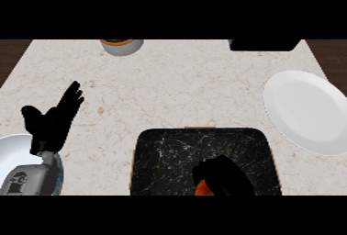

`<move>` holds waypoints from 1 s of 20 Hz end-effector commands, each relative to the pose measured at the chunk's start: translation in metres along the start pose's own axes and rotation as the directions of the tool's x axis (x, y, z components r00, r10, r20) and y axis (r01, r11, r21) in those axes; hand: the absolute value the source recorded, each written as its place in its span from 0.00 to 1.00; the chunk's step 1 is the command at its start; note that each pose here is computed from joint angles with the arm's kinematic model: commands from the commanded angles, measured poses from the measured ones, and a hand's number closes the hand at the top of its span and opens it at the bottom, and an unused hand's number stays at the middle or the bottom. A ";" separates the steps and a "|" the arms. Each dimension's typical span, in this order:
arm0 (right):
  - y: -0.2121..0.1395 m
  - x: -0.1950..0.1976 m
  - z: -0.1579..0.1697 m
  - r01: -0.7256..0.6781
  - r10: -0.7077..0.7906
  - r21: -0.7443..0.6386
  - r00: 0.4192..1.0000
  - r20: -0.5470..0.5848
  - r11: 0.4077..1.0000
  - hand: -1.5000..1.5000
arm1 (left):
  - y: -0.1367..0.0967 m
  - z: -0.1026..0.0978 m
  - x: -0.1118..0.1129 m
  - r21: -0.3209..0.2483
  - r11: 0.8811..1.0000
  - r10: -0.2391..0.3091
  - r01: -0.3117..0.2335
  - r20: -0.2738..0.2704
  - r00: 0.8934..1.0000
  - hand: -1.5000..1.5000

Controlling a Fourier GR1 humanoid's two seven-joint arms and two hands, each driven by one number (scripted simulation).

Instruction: Pick the tomato from the tray and place it in the plate

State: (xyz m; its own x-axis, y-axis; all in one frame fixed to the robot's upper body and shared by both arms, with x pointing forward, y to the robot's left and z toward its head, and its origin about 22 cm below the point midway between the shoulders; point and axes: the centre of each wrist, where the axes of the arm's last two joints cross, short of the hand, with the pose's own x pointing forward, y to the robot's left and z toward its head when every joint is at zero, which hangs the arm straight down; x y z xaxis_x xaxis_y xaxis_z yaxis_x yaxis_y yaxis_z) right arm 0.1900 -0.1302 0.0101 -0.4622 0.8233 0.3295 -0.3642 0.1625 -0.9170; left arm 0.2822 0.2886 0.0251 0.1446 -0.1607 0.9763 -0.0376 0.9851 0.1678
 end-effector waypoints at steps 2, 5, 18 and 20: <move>0.018 -0.042 0.050 0.062 -0.104 0.225 0.978 0.181 0.972 1.00 | -0.006 0.006 -0.014 0.007 1.000 0.005 -0.004 -0.020 1.000 0.50; -0.004 -0.080 0.084 0.018 -0.069 0.196 0.964 0.256 0.980 1.00 | -0.003 0.008 -0.015 0.022 1.000 0.008 -0.008 -0.015 1.000 0.50; -0.085 -0.106 0.128 0.077 0.004 -0.605 0.991 0.132 0.793 1.00 | 0.007 0.004 -0.006 0.030 1.000 0.005 -0.004 -0.024 1.000 0.50; -0.092 -0.107 0.138 0.119 -0.070 -0.593 0.992 0.104 0.796 1.00 | -0.003 -0.002 0.001 0.010 1.000 -0.002 0.002 -0.027 1.000 0.50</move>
State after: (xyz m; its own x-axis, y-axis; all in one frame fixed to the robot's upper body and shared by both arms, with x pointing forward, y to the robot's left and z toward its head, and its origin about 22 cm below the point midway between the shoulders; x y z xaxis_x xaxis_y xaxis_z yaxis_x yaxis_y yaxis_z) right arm 0.1688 -0.2927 0.0752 -0.5791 0.7248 0.3731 0.0612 0.4950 -0.8667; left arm 0.2811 0.2900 0.0217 0.1656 -0.1513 0.9745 -0.0660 0.9842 0.1640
